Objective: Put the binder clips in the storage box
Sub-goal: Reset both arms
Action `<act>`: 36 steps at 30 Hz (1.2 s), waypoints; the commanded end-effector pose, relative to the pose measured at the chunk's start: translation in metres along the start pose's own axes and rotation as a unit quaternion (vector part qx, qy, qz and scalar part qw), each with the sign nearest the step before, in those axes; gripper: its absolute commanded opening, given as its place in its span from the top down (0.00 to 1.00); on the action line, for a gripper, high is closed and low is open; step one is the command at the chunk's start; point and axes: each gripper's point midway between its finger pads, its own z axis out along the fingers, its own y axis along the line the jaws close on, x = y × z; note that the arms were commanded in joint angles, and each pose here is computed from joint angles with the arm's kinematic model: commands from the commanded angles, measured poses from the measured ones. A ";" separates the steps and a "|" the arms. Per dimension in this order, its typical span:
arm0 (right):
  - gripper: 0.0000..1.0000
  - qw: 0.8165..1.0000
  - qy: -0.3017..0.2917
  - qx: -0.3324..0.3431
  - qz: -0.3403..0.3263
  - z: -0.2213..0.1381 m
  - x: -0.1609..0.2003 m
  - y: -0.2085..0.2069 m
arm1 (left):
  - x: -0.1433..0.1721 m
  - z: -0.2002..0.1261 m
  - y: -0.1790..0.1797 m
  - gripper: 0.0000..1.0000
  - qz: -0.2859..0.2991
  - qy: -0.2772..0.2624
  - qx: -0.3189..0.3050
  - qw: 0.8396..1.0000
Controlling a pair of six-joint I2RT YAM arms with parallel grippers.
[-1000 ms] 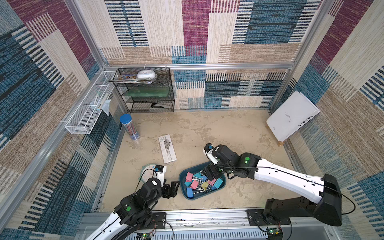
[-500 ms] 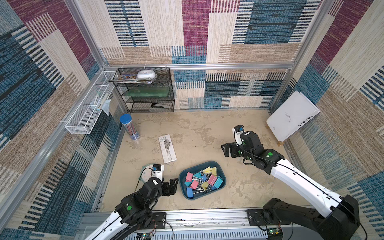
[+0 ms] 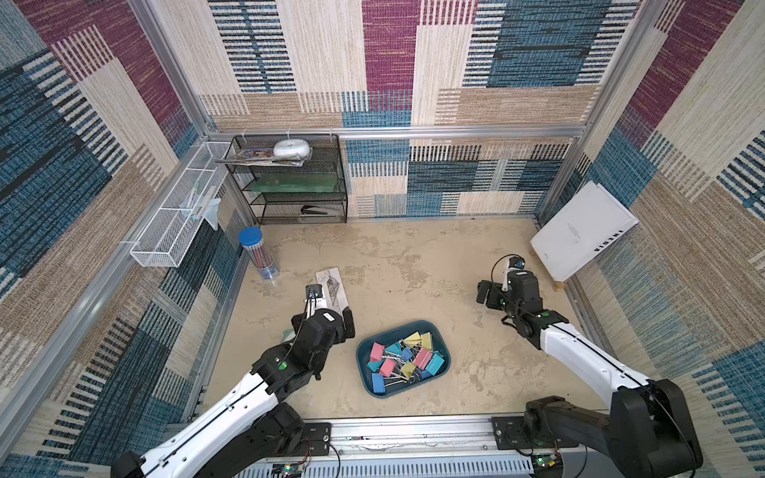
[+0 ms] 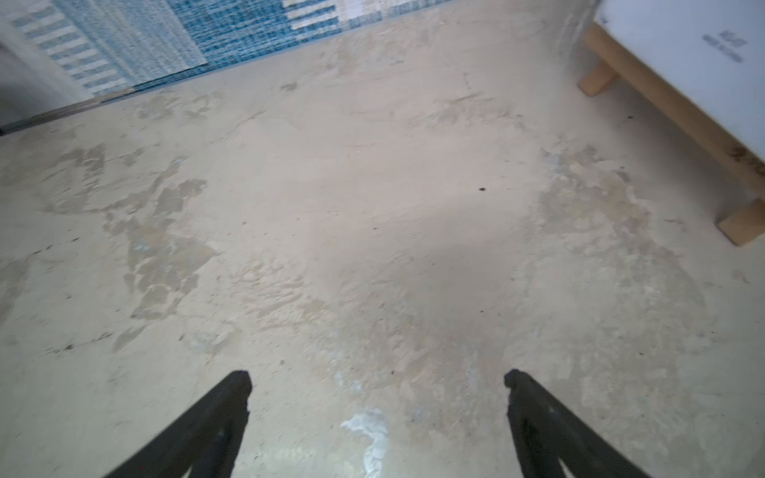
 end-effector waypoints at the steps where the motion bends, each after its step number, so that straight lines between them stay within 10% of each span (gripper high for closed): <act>1: 0.00 0.993 -0.118 -0.001 0.007 0.002 -0.040 -0.006 | -0.038 0.017 0.037 0.01 -0.022 -0.062 -0.079 0.995; 14: 0.00 0.976 -0.194 0.055 -0.080 0.020 -0.060 -0.033 | -0.010 0.064 0.125 0.01 0.018 -0.117 -0.199 0.973; 29: 0.00 0.954 -0.276 0.040 -0.109 -0.001 -0.039 -0.048 | 0.002 0.128 0.134 0.01 0.010 -0.147 -0.136 0.980; 36: 0.01 0.960 -0.260 0.053 -0.092 0.015 -0.031 -0.059 | 0.009 0.156 0.123 0.03 0.020 -0.078 -0.083 0.993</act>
